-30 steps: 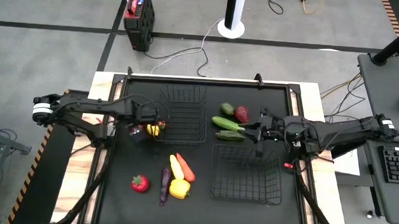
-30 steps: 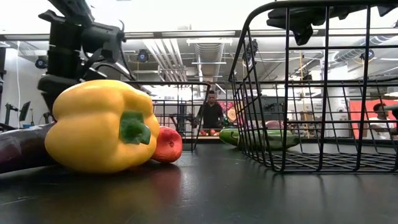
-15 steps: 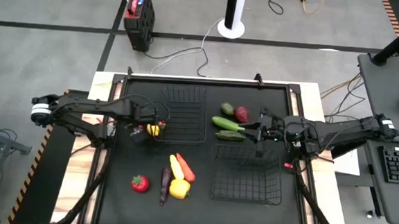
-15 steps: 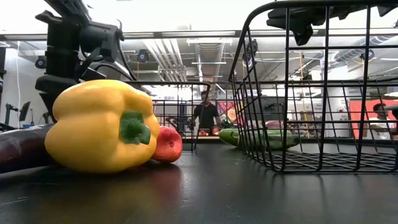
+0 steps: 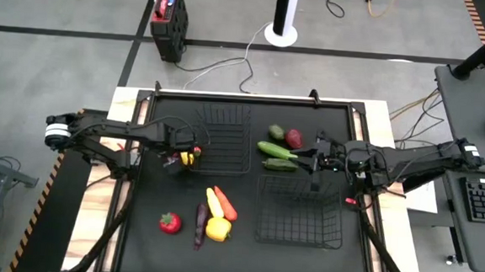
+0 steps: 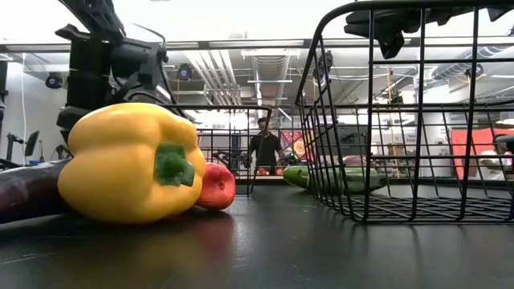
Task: Sort produce into baskets
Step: Put the tomato into the top black wire basket
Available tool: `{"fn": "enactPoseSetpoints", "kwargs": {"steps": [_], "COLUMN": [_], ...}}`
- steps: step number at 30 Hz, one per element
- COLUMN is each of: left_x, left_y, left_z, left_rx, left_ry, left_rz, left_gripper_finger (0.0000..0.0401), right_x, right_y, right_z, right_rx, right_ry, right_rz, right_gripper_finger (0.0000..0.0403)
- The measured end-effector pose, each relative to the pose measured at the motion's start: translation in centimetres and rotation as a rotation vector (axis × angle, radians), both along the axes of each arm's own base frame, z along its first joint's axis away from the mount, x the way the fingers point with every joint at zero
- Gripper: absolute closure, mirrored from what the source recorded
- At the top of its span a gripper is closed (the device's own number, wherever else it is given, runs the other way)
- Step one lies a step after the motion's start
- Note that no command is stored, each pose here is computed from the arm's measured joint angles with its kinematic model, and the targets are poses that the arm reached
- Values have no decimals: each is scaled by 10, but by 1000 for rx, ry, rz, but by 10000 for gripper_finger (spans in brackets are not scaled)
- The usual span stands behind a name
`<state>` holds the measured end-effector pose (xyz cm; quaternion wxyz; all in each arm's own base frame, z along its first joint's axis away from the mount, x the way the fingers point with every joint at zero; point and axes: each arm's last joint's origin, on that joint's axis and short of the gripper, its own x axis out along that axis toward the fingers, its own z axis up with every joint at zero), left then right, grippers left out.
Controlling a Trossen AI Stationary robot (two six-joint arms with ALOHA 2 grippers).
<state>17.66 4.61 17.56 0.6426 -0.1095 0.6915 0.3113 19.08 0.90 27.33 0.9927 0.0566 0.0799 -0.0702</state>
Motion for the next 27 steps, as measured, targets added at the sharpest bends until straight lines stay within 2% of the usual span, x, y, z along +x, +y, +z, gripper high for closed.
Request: {"fn": "enactPoseSetpoints", "kwargs": {"steps": [8,14,18,27], "left_x": [2,1,0,-9], "left_y": [1,1,0,-2], "left_z": [-10,-8,-2,22], "left_rx": [2,4,5,2], "left_ry": [37,29,26,45], "left_rz": [-1,-1,0,-1], "left_gripper_finger": [71,95,108,112], "right_x": [0,0,0,0], "right_y": [0,0,0,0], "right_z": [0,0,0,0], "right_rx": [1,1,9,21], "right_ry": [0,0,-1,-3], "right_rz": [1,1,0,-2], "right_gripper_finger": [312,312,312,312]}}
